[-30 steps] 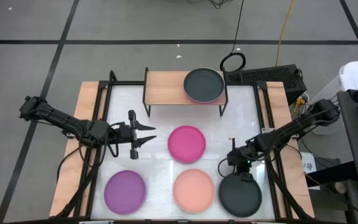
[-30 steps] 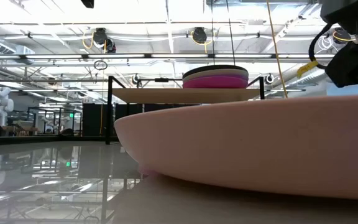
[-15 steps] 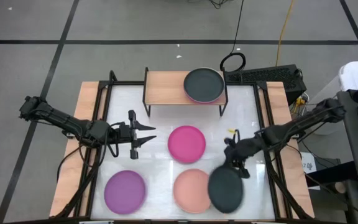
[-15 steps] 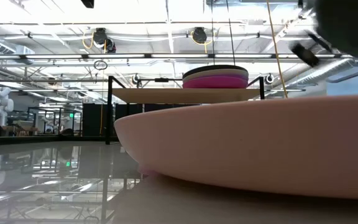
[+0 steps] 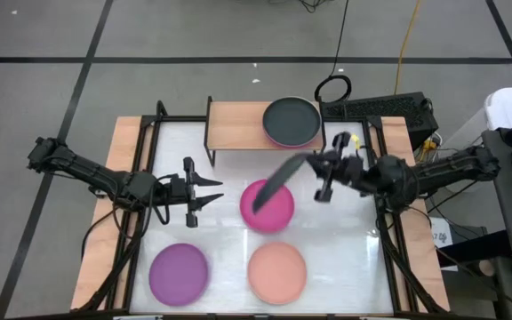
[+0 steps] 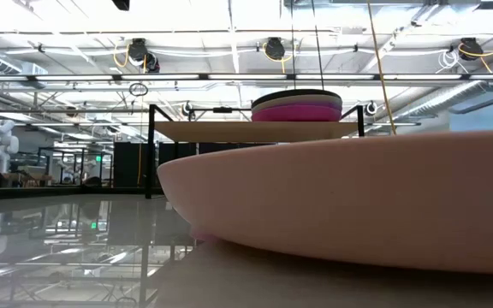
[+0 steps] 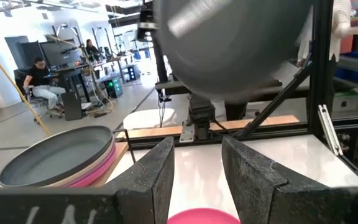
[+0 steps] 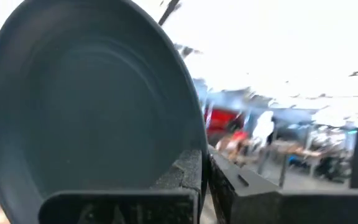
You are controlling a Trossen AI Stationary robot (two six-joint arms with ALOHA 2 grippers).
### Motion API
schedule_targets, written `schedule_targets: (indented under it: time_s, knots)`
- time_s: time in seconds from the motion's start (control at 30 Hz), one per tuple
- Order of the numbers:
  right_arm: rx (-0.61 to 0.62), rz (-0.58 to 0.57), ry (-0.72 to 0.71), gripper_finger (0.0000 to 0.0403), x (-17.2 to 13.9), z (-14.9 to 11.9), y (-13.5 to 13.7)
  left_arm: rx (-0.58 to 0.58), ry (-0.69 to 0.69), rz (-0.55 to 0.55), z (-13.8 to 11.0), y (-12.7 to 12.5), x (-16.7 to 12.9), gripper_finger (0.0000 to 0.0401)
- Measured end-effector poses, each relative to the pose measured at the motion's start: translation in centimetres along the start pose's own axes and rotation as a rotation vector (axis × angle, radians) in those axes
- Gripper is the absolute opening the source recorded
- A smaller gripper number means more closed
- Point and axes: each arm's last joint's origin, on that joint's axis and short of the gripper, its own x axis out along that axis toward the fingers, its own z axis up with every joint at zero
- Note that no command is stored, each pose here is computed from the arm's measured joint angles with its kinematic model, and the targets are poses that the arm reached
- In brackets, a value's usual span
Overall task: Place and stack plates onto a shelf
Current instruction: Put the black plate on the shelf
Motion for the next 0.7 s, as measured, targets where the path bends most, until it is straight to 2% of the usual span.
schedule_targets:
  time_s: [0.1,0.2,0.33,0.47,0.7]
  knots:
    - [0.006,-0.093,-0.071,0.0,1.2,-0.5,-1.2,0.0,0.0,0.0,0.0,0.0,0.0,0.0141]
    - [0.022,-0.169,-0.052,0.0,2.6,-2.1,-2.4,0.0,0.0,0.0,0.0,0.0,0.0,0.014]
    - [0.091,-0.236,0.098,0.0,5.2,-4.2,-4.5,0.003,0.0,0.0,0.0,0.0,0.0,0.0141]
    - [0.128,-0.203,0.254,0.0,8.3,-5.8,-6.4,0.011,0.0,0.0,0.0,0.0,0.0,0.0141]
    - [0.095,-0.223,0.386,0.0,13.5,-6.2,-9.8,0.01,0.0,0.0,0.0,0.0,0.0,0.0141]
